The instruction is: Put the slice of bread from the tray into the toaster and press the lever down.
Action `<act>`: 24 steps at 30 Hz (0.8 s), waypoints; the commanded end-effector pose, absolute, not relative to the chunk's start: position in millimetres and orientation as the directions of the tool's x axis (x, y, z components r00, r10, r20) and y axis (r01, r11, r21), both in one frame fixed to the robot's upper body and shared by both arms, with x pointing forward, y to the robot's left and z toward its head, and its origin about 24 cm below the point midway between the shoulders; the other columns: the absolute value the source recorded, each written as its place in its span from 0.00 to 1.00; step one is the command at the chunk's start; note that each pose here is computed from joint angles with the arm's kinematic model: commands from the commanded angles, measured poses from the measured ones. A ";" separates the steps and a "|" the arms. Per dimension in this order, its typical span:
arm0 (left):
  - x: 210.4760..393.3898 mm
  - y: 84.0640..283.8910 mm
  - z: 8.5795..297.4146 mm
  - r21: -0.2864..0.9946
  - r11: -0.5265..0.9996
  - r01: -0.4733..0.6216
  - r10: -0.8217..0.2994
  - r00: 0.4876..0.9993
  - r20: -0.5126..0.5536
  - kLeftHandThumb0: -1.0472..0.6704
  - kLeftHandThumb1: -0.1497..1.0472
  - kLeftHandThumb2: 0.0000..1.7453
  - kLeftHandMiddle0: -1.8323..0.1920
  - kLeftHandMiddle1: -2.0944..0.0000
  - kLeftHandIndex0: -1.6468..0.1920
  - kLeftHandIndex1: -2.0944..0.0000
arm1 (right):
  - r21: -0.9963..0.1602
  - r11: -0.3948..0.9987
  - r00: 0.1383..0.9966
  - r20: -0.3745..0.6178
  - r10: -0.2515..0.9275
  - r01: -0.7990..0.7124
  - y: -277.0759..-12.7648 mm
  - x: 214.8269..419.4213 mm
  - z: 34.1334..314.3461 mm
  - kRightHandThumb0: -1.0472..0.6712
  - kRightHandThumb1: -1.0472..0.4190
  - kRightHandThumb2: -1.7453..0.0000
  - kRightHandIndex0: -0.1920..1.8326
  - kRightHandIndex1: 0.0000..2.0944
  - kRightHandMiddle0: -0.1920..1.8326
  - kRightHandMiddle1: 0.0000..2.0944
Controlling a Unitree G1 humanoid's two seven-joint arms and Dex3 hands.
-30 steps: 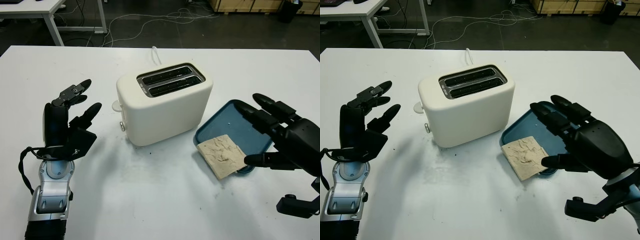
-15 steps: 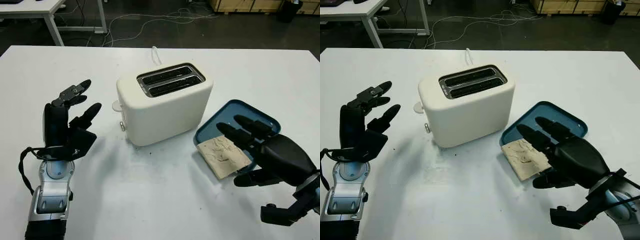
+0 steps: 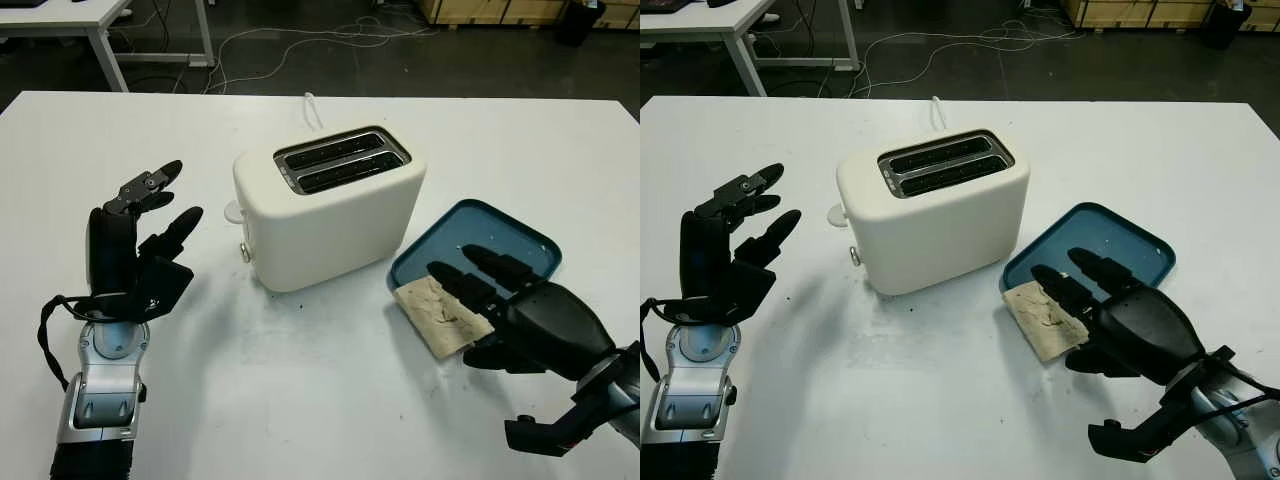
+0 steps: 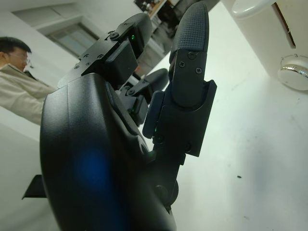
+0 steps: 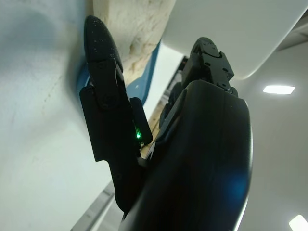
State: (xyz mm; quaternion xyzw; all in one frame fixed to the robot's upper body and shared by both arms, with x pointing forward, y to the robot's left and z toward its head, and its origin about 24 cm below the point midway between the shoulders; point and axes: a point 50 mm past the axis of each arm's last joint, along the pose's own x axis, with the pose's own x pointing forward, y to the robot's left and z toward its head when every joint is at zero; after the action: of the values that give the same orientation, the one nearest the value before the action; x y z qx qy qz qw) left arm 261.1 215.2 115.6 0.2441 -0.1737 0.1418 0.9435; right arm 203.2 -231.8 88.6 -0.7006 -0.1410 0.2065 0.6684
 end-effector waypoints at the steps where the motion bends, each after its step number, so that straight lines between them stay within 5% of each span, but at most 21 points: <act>1: 259.4 215.4 116.0 0.410 0.837 -0.362 0.189 0.894 0.406 0.23 0.89 0.12 0.64 0.66 0.49 1.00 | -0.999 -0.045 0.864 -0.049 0.502 -0.030 -230.3 202.8 82.2 0.39 0.09 0.92 0.11 0.01 0.13 0.01; 2: 259.5 215.3 116.1 0.411 0.836 -0.363 0.188 0.894 0.407 0.23 0.89 0.12 0.64 0.66 0.49 1.00 | -0.999 -0.035 0.861 -0.033 0.507 -0.017 -229.8 202.9 79.7 0.44 0.09 0.92 0.12 0.01 0.15 0.01; 5: 259.3 215.0 116.0 0.409 0.838 -0.361 0.188 0.895 0.405 0.23 0.89 0.12 0.64 0.66 0.49 1.00 | -0.999 -0.040 0.853 -0.021 0.522 -0.001 -227.2 204.5 75.3 0.29 0.14 0.98 0.13 0.01 0.16 0.01; 10: 259.3 214.9 116.3 0.409 0.838 -0.361 0.184 0.893 0.411 0.23 0.89 0.12 0.64 0.66 0.49 1.00 | -0.999 -0.034 0.838 -0.006 0.546 0.016 -226.4 206.5 71.4 0.22 0.15 1.00 0.13 0.01 0.17 0.01; 12: 259.4 215.0 116.3 0.409 0.837 -0.363 0.186 0.892 0.411 0.23 0.89 0.12 0.64 0.66 0.49 1.00 | -0.999 -0.043 0.838 -0.006 0.546 0.021 -227.2 206.7 74.5 0.23 0.15 1.00 0.13 0.01 0.17 0.00; 15: 259.5 214.5 116.1 0.408 0.838 -0.362 0.190 0.895 0.404 0.23 0.89 0.12 0.64 0.67 0.49 1.00 | -0.999 -0.047 0.839 -0.005 0.545 0.024 -228.1 206.8 76.4 0.37 0.10 0.98 0.14 0.01 0.17 0.01; 20: 259.5 213.8 116.2 0.405 0.841 -0.359 0.186 0.894 0.407 0.23 0.89 0.12 0.64 0.66 0.49 1.00 | -0.998 -0.056 0.835 -0.023 0.549 0.009 -227.4 205.9 76.7 0.27 0.12 1.00 0.12 0.00 0.16 0.00; 24: 259.6 214.3 116.1 0.412 0.835 -0.365 0.189 0.893 0.408 0.22 0.89 0.12 0.65 0.67 0.49 1.00 | -0.997 -0.068 0.835 -0.021 0.549 0.019 -226.6 206.0 76.1 0.29 0.12 1.00 0.12 0.00 0.15 0.00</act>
State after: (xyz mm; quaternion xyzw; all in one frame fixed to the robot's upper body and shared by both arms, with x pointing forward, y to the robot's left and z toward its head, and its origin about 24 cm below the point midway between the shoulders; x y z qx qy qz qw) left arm 260.9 214.6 115.3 0.2432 -0.1743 0.1449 0.9431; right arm 206.7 -227.5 74.7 -0.6966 -0.1974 0.2000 0.6602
